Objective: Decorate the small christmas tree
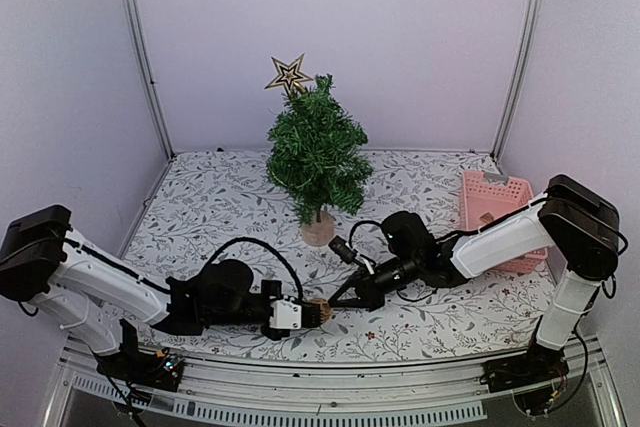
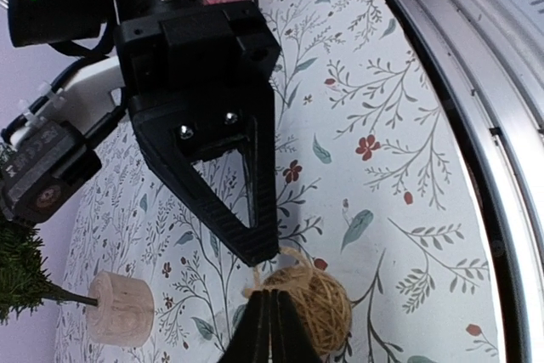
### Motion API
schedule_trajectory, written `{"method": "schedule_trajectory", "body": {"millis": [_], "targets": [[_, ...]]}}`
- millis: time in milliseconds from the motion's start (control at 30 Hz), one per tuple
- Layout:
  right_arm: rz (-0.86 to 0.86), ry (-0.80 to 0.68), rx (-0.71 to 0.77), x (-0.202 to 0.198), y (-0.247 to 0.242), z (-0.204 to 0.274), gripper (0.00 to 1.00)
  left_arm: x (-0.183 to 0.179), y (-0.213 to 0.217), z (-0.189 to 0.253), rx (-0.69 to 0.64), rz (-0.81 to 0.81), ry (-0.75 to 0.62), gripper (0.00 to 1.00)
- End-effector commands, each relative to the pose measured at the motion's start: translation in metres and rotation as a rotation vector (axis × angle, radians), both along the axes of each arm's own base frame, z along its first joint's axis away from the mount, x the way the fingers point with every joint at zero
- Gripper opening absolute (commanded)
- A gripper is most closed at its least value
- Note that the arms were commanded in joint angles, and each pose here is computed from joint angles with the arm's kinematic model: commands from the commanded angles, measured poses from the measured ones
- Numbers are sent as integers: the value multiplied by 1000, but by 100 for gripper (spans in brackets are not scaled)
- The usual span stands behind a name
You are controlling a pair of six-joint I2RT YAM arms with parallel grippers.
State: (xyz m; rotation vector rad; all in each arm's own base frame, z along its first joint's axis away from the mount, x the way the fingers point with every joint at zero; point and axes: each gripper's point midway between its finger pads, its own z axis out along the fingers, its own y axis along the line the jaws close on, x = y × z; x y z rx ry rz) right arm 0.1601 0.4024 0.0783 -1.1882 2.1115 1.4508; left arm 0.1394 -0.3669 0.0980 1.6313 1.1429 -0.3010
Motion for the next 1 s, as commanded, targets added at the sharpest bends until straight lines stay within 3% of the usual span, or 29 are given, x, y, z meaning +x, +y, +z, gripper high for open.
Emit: {"method": "schedule_trajectory", "body": {"millis": [0,233,400,767,967], "targets": [[-4,-23,35,3,2,11,0,-3,1,-10,36,-26,79,15],[10,-21,40,2,3,11,0,5,6,-15,58,-16,40,40],[22,-21,44,1,4,11,0,17,4,-15,76,-4,-1,44],[34,-23,45,-1,4,11,0,19,-13,-19,101,-57,-20,38],[33,-21,38,-1,3,9,0,15,-14,-21,115,-81,-13,14]]}}
